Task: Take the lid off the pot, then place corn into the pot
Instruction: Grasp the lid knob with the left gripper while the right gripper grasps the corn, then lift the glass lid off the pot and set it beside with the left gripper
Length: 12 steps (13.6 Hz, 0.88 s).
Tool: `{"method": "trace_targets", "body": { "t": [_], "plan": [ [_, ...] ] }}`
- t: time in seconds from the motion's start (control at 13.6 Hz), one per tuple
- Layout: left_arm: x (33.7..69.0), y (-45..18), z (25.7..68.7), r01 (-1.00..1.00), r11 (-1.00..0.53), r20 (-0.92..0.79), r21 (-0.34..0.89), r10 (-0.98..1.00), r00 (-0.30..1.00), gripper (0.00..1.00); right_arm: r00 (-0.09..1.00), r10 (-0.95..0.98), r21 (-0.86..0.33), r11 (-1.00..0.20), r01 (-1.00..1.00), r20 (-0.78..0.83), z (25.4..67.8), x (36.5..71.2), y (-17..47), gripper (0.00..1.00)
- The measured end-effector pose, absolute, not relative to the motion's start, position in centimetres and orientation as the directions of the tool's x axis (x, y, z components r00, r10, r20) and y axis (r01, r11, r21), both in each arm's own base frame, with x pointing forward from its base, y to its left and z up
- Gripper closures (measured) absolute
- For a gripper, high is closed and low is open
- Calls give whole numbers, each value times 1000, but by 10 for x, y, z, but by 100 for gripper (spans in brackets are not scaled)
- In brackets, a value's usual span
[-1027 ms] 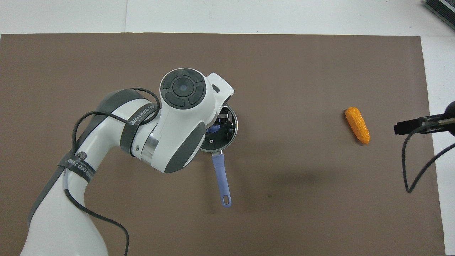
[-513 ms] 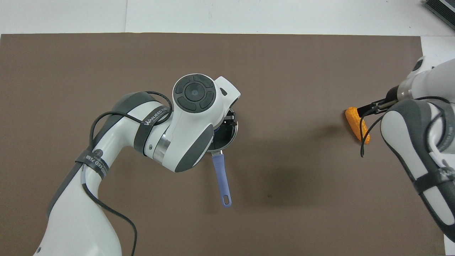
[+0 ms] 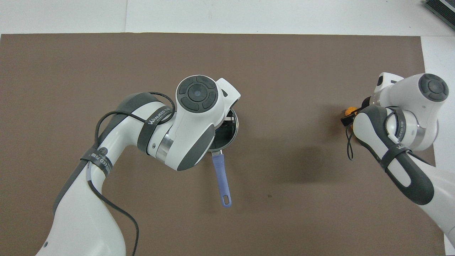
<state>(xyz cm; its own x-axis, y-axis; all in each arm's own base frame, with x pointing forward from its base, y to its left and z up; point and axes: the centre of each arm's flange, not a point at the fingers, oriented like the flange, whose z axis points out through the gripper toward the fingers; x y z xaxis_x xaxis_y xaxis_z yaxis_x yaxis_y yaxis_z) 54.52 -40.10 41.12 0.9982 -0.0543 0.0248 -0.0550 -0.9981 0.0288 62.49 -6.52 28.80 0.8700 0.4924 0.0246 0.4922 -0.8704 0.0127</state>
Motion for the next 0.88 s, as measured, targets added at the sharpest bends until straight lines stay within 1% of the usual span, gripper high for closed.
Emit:
{"method": "trace_targets", "body": {
  "t": [0.29,0.51,0.59,0.66,0.73,0.81,0.88],
  "plan": [
    [545,-401,413,-57,-998,19,22,-56,998,34,860,509,6,-861,509,16,285,619,-75,0],
    [546,-397,433,-51,-999,7,12,-51,999,34,859,512,-3,-859,512,5,283,614,-78,0],
    [550,-393,445,-43,-999,12,12,-42,999,34,859,512,-3,-859,512,5,283,613,-79,7],
    [554,-386,458,-29,-999,25,16,-29,999,34,860,511,-3,-860,511,6,283,613,-79,21],
    [560,-374,471,-9,-1000,36,22,-8,999,34,861,509,-1,-861,509,9,285,614,-80,32],
    [566,-358,483,14,-1000,45,28,15,999,34,861,509,0,-861,509,13,288,614,-80,48],
    [572,-339,495,31,-999,49,32,32,998,34,860,510,-3,-860,510,11,289,614,-78,57]
  ]
}}
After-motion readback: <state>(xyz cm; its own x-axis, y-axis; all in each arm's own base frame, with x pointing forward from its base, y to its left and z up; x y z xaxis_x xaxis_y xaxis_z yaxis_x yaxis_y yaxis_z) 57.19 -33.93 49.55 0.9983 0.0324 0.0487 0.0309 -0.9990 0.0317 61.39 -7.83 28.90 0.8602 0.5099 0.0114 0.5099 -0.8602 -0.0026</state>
